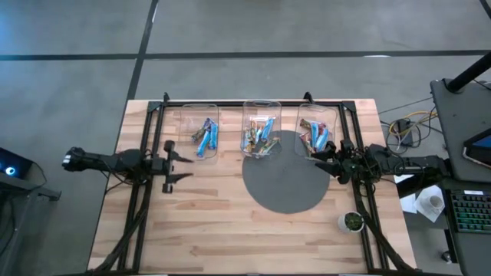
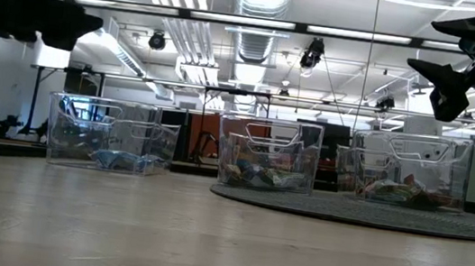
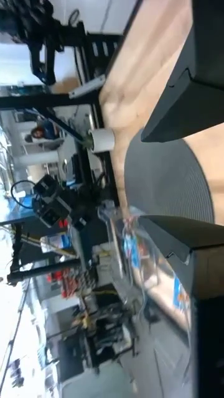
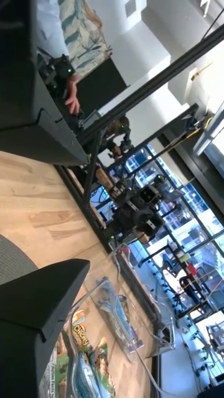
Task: Pick and place Granola Bars by type
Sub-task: Return to Home Position
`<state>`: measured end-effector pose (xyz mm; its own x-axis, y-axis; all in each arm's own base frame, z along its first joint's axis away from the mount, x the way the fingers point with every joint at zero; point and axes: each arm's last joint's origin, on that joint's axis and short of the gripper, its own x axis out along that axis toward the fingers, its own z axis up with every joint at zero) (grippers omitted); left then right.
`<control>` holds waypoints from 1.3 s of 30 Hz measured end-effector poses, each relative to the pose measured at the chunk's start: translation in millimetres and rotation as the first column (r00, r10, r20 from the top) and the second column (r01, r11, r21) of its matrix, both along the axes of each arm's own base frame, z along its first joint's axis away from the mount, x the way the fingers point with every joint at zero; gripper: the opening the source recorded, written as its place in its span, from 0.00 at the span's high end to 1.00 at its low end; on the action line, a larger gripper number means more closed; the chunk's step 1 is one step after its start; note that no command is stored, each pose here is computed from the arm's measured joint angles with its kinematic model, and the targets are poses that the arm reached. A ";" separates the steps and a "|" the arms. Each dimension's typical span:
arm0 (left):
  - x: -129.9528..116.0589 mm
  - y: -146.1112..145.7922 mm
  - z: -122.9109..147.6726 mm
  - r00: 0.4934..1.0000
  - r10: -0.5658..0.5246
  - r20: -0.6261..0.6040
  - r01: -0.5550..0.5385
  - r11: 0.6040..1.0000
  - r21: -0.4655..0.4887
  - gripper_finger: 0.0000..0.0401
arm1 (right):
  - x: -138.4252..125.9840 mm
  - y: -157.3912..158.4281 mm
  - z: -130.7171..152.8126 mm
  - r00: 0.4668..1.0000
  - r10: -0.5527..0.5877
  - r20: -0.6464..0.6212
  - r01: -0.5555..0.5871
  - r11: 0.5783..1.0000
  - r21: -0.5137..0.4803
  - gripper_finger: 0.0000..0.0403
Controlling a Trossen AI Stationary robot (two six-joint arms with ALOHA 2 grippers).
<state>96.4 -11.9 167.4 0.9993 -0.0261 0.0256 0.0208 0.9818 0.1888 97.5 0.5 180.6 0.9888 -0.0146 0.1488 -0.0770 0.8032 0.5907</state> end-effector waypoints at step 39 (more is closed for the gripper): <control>0.5 14.0 3.1 0.991 0.131 0.020 -0.128 0.984 -0.122 0.54 | 0.0 0.0 -0.2 1.000 0.000 -0.002 0.000 1.000 0.000 0.37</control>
